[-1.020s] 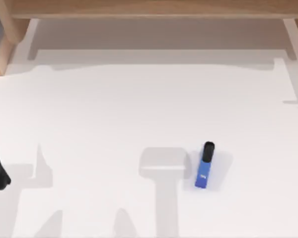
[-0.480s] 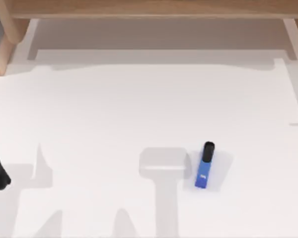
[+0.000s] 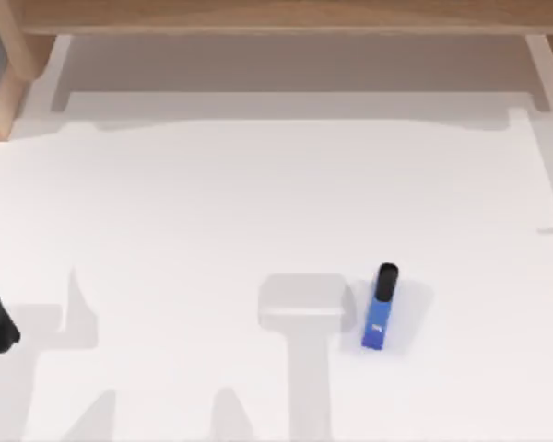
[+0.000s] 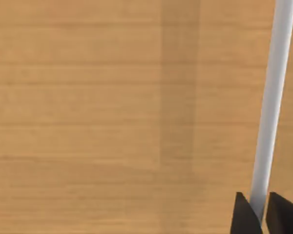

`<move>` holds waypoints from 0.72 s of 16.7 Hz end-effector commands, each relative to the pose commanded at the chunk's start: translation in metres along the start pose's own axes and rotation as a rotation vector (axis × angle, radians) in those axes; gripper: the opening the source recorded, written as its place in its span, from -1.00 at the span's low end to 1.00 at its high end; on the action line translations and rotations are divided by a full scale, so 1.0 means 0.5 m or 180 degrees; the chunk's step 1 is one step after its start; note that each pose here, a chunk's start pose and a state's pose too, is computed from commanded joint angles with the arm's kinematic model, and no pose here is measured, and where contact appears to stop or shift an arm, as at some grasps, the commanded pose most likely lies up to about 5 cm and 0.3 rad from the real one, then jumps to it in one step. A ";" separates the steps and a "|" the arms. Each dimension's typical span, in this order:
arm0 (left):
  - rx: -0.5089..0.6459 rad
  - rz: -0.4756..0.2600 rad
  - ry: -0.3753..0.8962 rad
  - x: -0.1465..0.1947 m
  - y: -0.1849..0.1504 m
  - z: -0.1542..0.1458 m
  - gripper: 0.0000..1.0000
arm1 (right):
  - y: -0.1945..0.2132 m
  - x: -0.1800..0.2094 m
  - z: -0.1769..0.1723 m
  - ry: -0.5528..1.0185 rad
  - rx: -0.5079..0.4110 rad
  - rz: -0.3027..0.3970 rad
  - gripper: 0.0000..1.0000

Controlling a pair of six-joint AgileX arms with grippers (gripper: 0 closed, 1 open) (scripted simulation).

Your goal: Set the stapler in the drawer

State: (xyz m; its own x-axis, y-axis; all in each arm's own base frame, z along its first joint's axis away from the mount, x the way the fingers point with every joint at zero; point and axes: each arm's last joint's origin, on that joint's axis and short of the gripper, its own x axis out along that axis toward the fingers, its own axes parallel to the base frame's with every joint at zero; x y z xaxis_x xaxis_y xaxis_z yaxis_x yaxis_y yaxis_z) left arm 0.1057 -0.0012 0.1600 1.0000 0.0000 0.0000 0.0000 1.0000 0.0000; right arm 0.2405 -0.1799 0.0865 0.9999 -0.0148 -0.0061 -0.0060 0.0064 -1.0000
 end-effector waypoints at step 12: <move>0.0000 0.0000 0.0000 0.000 0.000 0.000 1.00 | 0.000 0.000 0.000 0.0000 0.0000 0.0000 1.00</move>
State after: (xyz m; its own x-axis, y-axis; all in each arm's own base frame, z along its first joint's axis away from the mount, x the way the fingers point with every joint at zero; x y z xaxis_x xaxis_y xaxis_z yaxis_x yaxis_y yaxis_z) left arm 0.1057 -0.0012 0.1600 1.0000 0.0000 0.0000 0.0000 1.0000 0.0000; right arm 0.2405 -0.1799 0.0865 0.9999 -0.0148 -0.0061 -0.0060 0.0064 -1.0000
